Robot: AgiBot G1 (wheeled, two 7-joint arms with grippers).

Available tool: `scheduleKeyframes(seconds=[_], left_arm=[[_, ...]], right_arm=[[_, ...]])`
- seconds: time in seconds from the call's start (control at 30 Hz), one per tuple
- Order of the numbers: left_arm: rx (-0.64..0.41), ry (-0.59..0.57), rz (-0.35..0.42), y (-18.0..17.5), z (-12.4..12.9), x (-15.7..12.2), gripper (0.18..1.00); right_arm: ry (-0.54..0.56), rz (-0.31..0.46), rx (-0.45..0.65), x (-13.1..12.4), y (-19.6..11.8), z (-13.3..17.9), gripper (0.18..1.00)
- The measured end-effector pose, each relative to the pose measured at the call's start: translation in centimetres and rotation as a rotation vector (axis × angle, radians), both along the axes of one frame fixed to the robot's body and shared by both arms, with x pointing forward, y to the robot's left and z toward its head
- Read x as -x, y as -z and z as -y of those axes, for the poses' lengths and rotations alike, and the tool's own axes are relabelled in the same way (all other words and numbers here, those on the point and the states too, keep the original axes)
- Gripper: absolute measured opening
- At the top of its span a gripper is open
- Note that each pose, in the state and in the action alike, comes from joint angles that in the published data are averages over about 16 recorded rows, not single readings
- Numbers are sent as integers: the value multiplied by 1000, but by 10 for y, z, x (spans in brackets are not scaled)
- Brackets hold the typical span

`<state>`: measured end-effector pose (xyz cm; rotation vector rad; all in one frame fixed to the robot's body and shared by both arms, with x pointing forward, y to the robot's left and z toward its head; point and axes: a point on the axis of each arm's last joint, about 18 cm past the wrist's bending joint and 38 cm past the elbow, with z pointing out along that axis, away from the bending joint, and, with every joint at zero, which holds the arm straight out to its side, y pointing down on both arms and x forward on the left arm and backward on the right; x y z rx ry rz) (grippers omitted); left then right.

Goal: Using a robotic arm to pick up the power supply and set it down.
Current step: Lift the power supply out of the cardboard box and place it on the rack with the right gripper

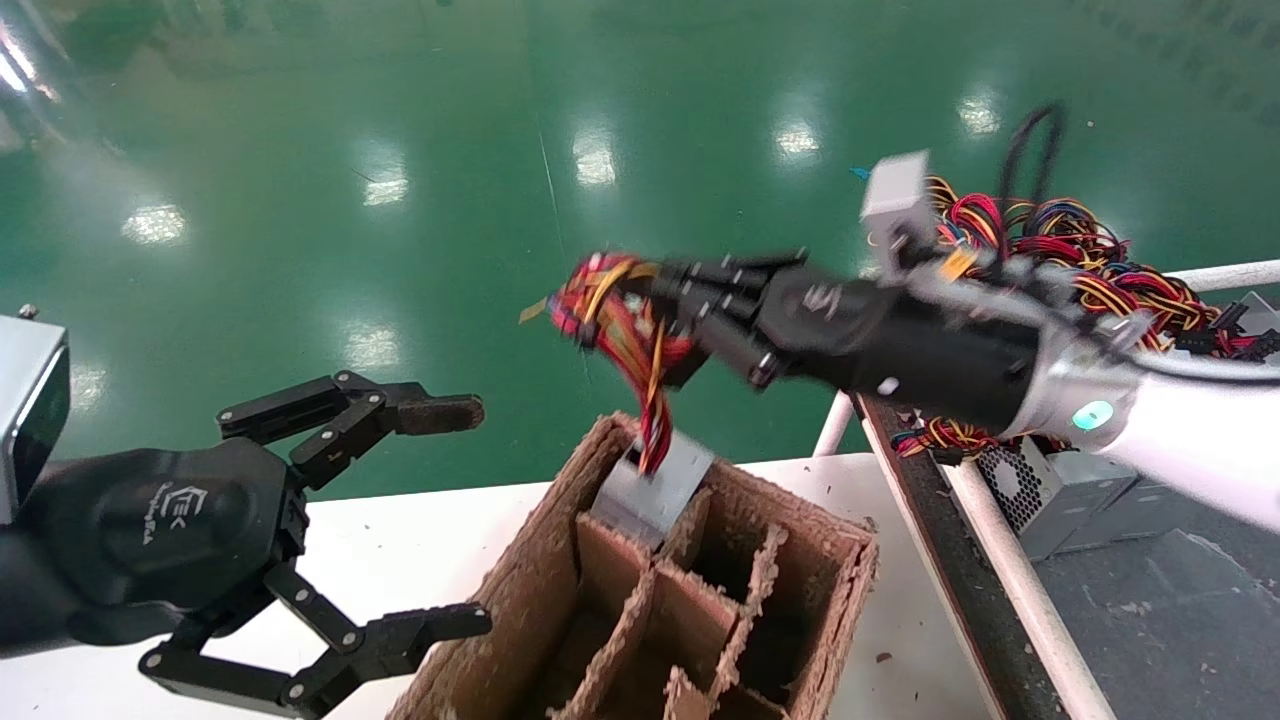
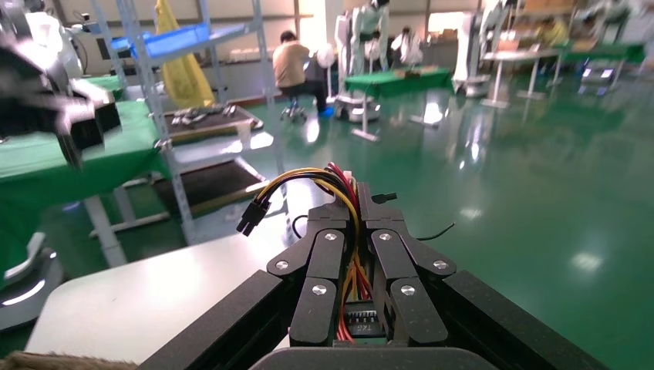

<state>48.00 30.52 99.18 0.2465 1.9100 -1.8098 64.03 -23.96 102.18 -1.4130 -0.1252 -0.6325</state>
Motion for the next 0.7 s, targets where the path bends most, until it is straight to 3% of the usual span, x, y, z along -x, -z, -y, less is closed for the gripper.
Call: scheduleKeyframes(seconds=[0.33,0.7], left_arm=[[0,0,0,0,0,0,1001],[0,0,0,0,0,0,1001]], right_arm=[[27,103,-46,32,-52,48,210],[58,165,-62,85,-97,102,210]])
